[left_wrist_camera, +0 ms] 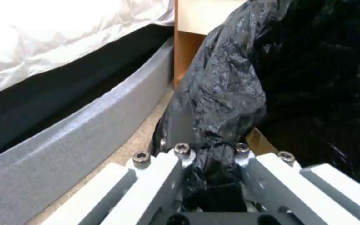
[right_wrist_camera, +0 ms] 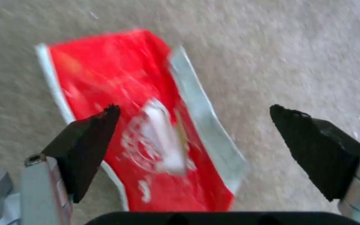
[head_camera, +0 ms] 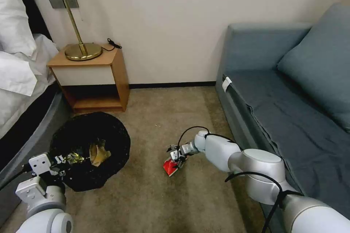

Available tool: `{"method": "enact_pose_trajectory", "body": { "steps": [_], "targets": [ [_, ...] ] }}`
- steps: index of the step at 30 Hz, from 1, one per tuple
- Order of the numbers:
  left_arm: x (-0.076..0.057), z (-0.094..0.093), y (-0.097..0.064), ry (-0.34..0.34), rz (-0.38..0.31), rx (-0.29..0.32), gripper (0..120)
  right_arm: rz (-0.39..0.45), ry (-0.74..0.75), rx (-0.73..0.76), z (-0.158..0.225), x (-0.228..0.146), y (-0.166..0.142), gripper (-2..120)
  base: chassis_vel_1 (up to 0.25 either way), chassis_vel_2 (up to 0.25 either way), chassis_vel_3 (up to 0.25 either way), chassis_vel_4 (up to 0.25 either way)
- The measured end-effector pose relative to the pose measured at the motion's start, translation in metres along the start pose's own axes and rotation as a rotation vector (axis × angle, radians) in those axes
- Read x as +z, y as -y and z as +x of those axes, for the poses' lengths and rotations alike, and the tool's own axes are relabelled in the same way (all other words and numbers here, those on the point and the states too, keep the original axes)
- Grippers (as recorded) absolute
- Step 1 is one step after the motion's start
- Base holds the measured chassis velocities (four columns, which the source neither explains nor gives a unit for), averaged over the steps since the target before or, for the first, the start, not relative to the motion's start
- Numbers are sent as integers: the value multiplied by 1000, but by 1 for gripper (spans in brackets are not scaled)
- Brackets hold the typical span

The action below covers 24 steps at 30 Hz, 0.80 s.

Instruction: Pick up the trash bin, then pick up the garbage on the floor and place it into the trash bin.

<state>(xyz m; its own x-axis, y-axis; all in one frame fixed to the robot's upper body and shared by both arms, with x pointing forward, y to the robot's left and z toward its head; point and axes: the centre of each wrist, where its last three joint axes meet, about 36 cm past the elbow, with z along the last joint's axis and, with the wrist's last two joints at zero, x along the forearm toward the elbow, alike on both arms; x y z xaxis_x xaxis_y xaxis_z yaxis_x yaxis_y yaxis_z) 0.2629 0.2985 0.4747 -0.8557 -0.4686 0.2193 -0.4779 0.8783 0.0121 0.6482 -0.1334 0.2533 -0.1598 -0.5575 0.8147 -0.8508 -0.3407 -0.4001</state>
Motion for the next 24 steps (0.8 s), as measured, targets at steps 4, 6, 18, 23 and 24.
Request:
{"method": "enact_pose_trajectory", "body": {
  "steps": [4,6,18,23,24],
  "targets": [
    [1,1,0,0,-2,0,3,-38,-48,44,-2,2,-3,93,0,0,0,0],
    [0,1,0,1,-3,-1,3,-57,-61,47,-3,2,-4,93,0,0,0,0],
    [2,1,1,2,-7,-1,3,-71,-74,28,-8,3,-13,93,0,0,0,0],
    [3,0,1,1,-8,-1,3,-74,-80,16,-9,5,-17,90,0,0,0,0],
    [3,0,1,1,-8,-1,3,-74,-80,14,-9,5,-18,88,0,0,0,0]
  ]
}}
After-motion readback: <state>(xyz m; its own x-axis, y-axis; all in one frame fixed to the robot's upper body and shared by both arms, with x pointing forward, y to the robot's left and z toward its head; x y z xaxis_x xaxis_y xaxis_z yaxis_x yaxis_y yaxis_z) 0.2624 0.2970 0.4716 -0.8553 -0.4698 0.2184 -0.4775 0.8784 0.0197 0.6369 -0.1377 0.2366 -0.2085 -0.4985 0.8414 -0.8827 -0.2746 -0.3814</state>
